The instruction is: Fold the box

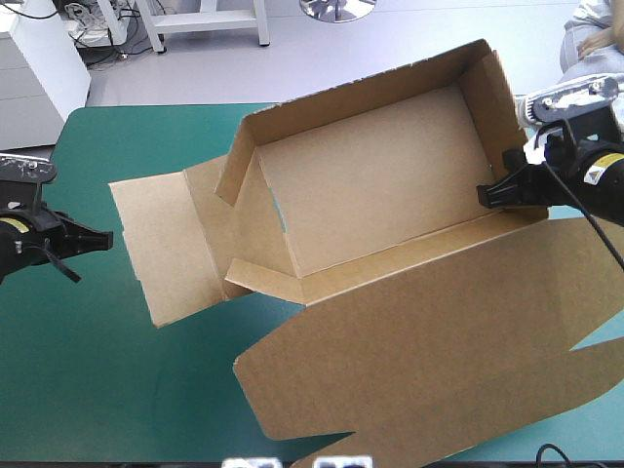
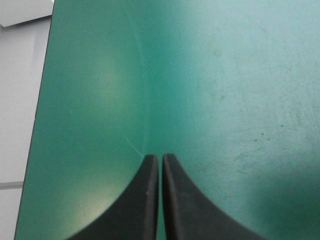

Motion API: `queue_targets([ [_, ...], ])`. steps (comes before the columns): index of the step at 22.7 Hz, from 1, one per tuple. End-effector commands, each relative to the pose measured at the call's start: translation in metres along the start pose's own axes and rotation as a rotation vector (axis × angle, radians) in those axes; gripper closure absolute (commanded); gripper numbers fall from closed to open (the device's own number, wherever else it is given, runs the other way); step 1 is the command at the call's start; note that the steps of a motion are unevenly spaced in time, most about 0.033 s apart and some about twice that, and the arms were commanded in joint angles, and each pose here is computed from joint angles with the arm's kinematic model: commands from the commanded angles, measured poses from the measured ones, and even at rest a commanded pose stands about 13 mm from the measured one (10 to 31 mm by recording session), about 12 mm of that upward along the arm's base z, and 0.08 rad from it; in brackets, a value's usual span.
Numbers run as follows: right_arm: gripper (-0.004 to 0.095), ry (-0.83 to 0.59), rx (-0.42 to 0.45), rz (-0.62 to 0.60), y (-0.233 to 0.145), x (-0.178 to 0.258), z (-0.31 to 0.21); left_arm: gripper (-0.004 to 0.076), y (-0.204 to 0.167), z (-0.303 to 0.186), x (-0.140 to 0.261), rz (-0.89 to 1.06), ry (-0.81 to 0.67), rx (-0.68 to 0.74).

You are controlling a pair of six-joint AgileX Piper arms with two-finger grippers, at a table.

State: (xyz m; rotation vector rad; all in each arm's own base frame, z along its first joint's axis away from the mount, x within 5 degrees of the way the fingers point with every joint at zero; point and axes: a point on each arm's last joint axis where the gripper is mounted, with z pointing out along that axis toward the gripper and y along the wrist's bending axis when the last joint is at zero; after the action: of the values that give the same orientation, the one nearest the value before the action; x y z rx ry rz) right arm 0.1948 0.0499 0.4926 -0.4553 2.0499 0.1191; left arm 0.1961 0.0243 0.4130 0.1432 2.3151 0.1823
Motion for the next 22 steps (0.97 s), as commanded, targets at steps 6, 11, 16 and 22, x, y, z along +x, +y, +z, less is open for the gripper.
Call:
queue_targets([
  [6, 0.0927, -0.138, -0.002, 0.003, -0.004, -0.039, -0.018, 0.0710, 0.021, 0.013, 0.010, -0.162, -0.121, 0.077],
  [11, 0.0927, -0.135, -0.085, 0.014, 0.001, -0.045, -0.004, 0.0710, 0.021, 0.035, 0.002, -0.196, -0.196, 0.373],
  [16, 0.0927, -0.140, -0.100, 0.033, 0.001, -0.048, 0.009, 0.0710, 0.013, 0.075, -0.003, -0.293, -0.154, 0.684],
  [22, 0.0927, -0.144, -0.100, 0.064, -0.002, -0.052, 0.026, 0.0712, -0.028, 0.076, -0.017, -0.210, -0.188, 0.947],
])
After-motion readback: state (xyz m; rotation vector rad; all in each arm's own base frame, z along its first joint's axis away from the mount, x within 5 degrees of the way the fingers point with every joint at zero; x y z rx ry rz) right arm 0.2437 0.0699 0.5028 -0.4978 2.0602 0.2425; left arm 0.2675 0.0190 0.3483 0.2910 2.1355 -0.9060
